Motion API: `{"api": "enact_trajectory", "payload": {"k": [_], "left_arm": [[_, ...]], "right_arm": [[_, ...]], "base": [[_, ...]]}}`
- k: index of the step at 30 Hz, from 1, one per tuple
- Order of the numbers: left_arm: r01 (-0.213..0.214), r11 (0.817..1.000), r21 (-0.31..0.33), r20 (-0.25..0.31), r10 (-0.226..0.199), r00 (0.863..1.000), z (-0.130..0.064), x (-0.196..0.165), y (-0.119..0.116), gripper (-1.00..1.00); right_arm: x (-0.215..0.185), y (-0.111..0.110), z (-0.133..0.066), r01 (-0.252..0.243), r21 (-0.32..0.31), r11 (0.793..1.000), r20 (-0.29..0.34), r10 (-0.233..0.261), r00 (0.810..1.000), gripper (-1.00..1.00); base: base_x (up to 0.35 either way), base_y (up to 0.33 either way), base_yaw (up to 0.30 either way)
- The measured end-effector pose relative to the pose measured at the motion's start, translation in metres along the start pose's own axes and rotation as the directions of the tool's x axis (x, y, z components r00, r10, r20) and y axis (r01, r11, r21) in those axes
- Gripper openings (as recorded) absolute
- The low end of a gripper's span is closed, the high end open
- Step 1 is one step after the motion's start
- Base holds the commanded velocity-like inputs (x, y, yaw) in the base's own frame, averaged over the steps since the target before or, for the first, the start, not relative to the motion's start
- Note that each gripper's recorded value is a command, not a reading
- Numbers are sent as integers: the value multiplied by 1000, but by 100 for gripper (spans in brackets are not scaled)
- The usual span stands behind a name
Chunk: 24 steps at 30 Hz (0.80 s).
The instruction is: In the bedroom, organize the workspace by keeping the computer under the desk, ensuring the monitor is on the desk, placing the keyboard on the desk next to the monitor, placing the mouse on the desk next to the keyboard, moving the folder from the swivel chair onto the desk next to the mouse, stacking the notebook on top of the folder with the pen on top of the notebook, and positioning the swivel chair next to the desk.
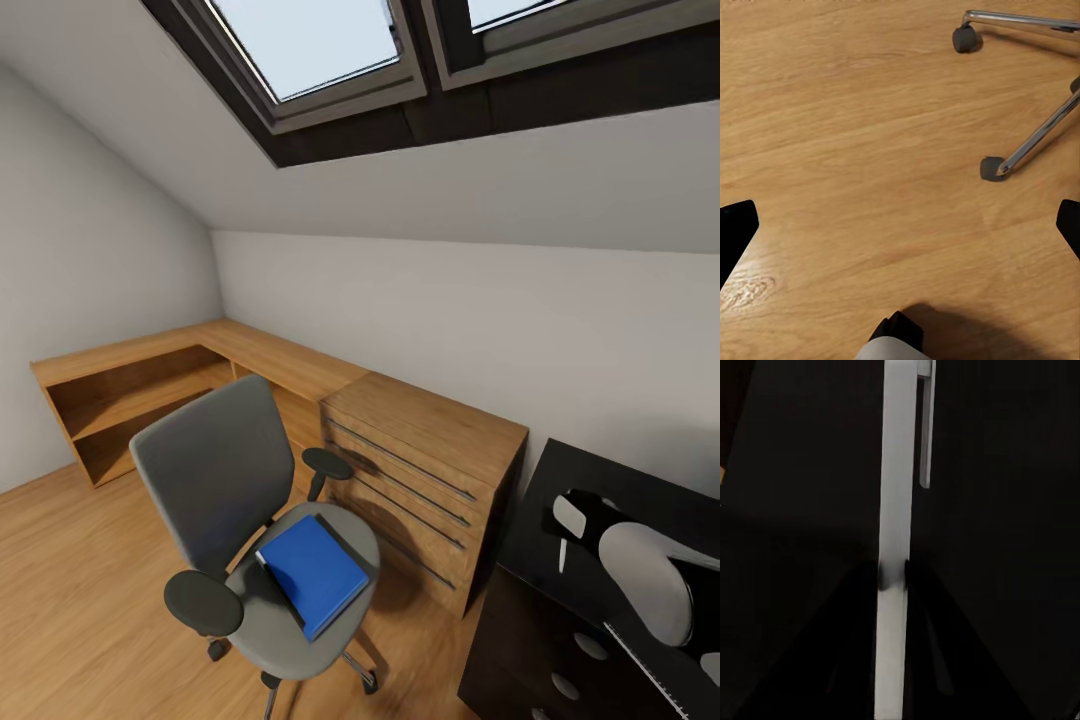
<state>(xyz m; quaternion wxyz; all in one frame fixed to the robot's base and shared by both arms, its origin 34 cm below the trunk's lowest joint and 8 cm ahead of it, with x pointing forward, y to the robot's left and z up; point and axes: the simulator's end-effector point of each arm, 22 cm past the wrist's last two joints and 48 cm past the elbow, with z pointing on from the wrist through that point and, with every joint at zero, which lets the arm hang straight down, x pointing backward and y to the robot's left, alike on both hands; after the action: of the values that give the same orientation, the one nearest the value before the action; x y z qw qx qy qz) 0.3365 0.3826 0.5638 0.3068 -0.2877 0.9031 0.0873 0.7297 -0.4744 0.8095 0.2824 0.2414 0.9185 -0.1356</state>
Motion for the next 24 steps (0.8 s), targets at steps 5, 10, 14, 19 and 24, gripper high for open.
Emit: {"api": "enact_trajectory", "payload": {"k": [5,10,14,19,24], "left_arm": [[0,1000,0,0,0,1000,0,0,0,100],[0,1000,0,0,0,1000,0,0,0,100],[0,1000,0,0,0,1000,0,0,0,100],[0,1000,0,0,0,1000,0,0,0,100],[0,1000,1,0,0,1000,0,0,0,100]], "right_arm": [[-3,0,1,-6,1,1000,20,6,1000,-100],[-6,-1,0,-10,1,1000,32,10,999,100],[-8,-1,0,-14,1,1000,42,13,999,100],[-12,-2,0,-18,2,1000,55,18,998,100],[-15,-2,-1,-22,2,1000,64,21,998,100]], "base": [[0,0,0],[0,0,0],[0,0,0],[0,0,0],[0,0,0]]}}
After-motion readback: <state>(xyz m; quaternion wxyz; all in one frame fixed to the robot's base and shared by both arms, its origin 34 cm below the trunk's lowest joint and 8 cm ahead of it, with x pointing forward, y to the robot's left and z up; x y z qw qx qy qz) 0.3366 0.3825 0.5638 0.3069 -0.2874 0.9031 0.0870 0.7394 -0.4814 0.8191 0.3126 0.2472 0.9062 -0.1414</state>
